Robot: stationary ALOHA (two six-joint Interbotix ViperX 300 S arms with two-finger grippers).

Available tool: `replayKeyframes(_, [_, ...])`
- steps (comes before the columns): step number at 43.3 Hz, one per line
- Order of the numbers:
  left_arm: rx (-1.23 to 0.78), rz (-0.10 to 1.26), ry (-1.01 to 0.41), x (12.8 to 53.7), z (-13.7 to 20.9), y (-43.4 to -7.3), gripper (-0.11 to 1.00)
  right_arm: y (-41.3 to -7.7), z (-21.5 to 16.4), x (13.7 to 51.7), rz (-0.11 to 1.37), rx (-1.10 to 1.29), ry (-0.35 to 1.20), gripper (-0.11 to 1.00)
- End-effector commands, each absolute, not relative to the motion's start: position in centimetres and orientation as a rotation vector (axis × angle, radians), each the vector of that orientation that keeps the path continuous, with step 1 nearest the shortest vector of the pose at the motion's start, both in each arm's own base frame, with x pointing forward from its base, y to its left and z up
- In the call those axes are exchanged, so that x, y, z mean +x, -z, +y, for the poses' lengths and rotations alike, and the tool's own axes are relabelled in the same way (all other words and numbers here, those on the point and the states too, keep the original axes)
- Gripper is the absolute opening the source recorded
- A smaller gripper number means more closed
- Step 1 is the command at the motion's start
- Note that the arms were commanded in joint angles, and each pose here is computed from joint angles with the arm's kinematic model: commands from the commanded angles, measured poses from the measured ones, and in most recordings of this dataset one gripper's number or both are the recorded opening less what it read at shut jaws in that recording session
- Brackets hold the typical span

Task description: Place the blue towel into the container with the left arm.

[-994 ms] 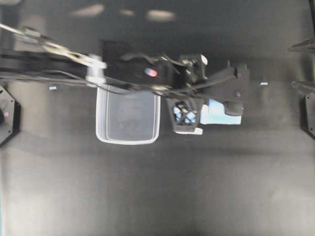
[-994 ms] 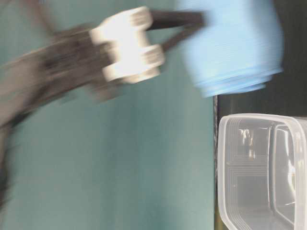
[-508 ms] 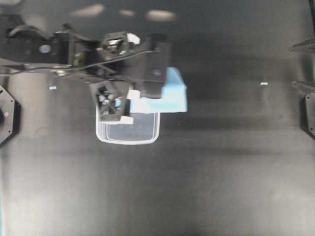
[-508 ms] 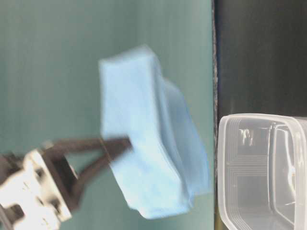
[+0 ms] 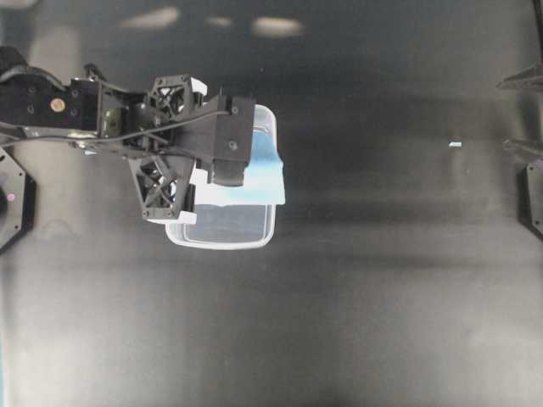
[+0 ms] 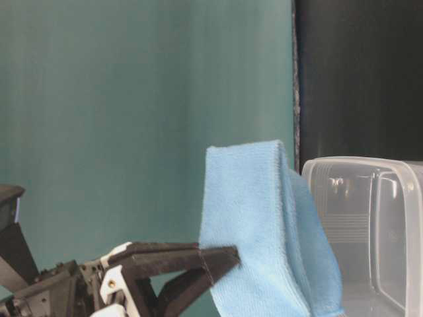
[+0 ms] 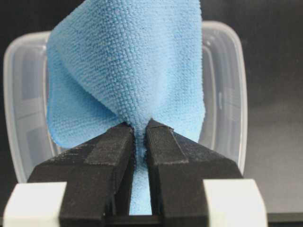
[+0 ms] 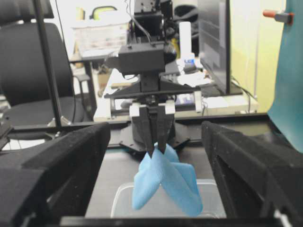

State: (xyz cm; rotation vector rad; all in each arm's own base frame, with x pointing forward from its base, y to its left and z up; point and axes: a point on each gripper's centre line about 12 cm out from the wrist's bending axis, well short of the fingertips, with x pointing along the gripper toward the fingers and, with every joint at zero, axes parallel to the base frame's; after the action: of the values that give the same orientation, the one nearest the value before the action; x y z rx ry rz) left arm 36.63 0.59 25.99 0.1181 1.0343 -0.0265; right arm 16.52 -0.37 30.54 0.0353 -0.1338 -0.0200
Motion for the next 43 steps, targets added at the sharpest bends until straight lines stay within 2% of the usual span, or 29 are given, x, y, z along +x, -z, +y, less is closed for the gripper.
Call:
replayKeyframes(1, [0.114, 1.015, 0.020, 36.5, 0.7, -26.5, 0.05, -30.9, -0.4, 16.6, -0.145, 0.038, 0.020, 0.76])
replayKeyframes(5, [0.110, 1.023, 0.013, 36.4, 0.9, -26.2, 0.06, -30.9, -0.4, 16.6, -0.148, 0.038, 0.020, 0.76])
replayKeyframes(7, [0.107, 1.026, 0.012, 36.4, 1.0, -26.1, 0.11, -30.9, -0.4, 16.6, -0.148, 0.040, 0.020, 0.76])
replayKeyframes(15, [0.108, 1.026, 0.012, 36.2, 1.0, -26.1, 0.66, -30.9, -0.4, 16.6, -0.148, 0.040, 0.019, 0.76])
replayKeyframes(20, [0.097, 1.020, -0.006, 35.8, 1.6, -26.3, 0.89, -30.9, -0.4, 16.6, -0.148, 0.040, 0.019, 0.76])
replayKeyframes(22, [0.095, 0.999, -0.008, 35.4, 1.5, -27.1, 0.90, -30.9, -0.4, 16.6, -0.148, 0.038, 0.019, 0.76])
replayKeyframes(27, [0.084, 0.919, -0.016, 33.9, 1.4, -29.8, 0.82, -30.9, -0.4, 16.6, -0.148, 0.038, 0.020, 0.76])
replayKeyframes(37, [0.045, 0.714, -0.029, 28.7, 0.8, -35.6, 0.83, -30.9, -0.4, 16.6, -0.149, 0.040, 0.020, 0.76])
replayKeyframes(43, [0.013, 0.619, -0.038, 24.8, 0.6, -36.0, 0.83, -30.9, -0.4, 16.6, -0.148, 0.040, 0.019, 0.76])
